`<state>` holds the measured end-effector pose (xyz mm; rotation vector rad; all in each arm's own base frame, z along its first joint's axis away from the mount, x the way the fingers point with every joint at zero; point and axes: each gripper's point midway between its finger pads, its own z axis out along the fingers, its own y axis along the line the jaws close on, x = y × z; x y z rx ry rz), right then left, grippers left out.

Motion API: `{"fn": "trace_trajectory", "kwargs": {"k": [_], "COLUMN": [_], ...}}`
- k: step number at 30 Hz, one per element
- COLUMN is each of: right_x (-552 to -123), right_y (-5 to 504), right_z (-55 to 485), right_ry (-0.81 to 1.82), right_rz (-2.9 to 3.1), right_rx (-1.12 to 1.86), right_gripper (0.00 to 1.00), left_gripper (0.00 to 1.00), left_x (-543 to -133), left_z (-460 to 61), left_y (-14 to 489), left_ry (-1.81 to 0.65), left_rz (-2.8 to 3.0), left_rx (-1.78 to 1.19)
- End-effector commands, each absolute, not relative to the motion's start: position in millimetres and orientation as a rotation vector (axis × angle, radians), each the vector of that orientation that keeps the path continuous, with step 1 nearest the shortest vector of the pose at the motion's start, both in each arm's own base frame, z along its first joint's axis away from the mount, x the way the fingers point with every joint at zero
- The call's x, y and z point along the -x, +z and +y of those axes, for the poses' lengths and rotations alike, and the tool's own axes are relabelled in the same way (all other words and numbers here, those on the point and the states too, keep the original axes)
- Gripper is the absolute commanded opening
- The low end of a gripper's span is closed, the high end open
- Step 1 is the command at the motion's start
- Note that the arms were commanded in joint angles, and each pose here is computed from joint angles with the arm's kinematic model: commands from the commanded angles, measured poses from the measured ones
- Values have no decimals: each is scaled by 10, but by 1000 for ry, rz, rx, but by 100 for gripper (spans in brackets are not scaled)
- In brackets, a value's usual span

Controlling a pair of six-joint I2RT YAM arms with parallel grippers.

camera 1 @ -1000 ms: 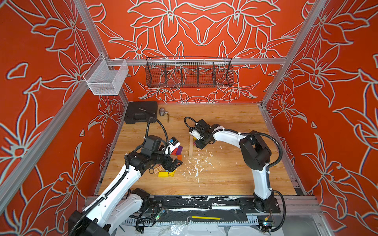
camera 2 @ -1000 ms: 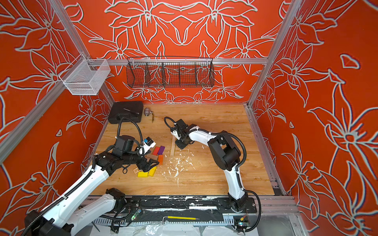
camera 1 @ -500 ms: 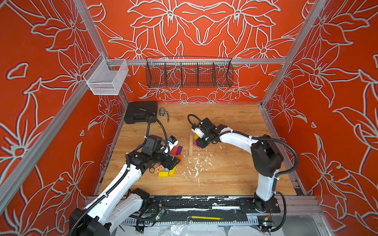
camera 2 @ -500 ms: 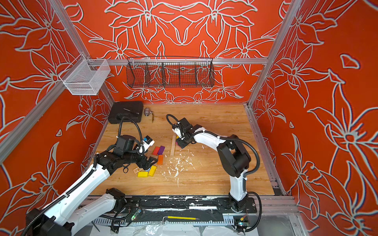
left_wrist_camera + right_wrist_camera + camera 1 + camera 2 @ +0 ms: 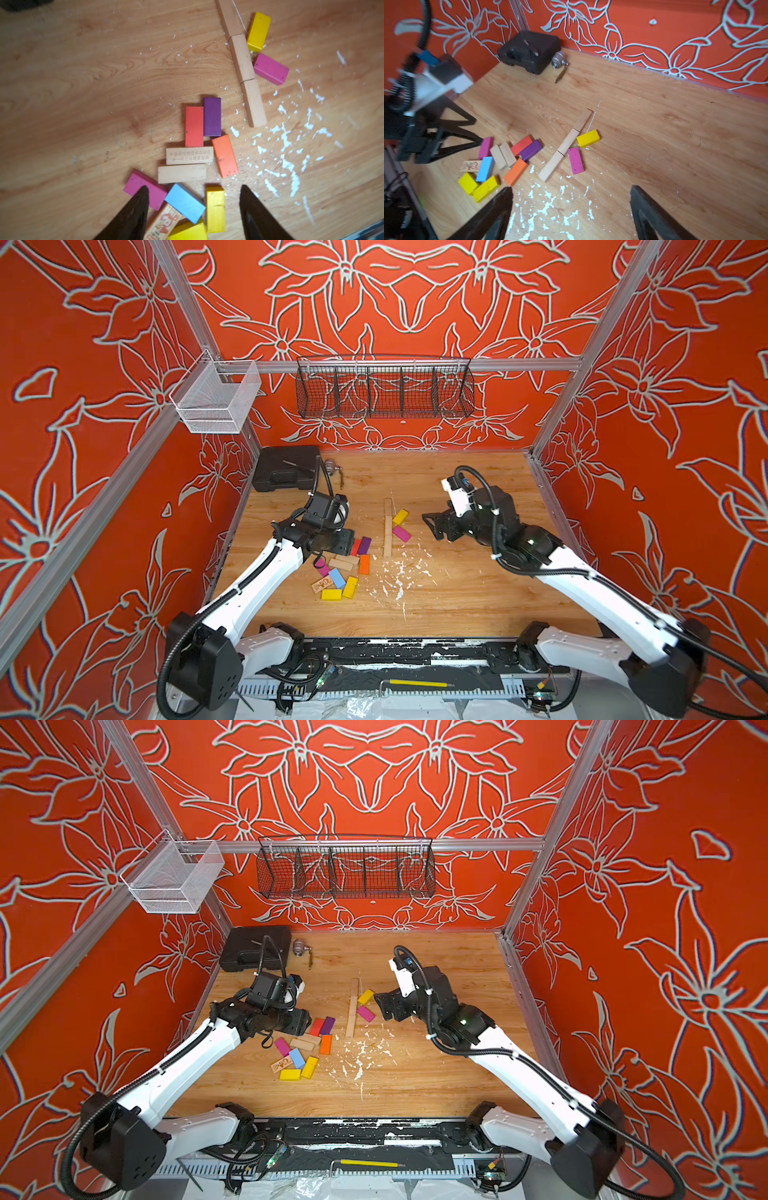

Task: Assemble the letter k with building blocks
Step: Assemble the building block at the center of the board, then pick up the building block from the center of the board.

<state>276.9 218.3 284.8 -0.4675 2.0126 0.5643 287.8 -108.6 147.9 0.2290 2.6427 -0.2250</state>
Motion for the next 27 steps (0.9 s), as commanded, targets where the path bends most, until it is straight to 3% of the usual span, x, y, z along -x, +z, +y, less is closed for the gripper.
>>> {"fn": "trace_trajectory", "kwargs": {"k": [1,9,19,27], "right_x": [-2533,-2099,-2125,-2190], "right_y": [2713,2591,2454,2389], "right_z": [2110,2213,2256,2349], "right_ry": [655,883,855,861], "right_rz": [2102,2206,2245,2266], "right_rx": [424,481,532,563], "right_gripper": [94,98,98,98], "left_gripper": [56,42,42,50], "left_x": [-2817,-2917,-2739,-2386], "left_z": [-1078,-1128,-900,-549], "left_y": [1302,949,623,587], "left_ry": [-249,-273,-95,71], "left_rz": [2785,3041,3125,3051], "left_rx": [-132,-67,192,534]}}
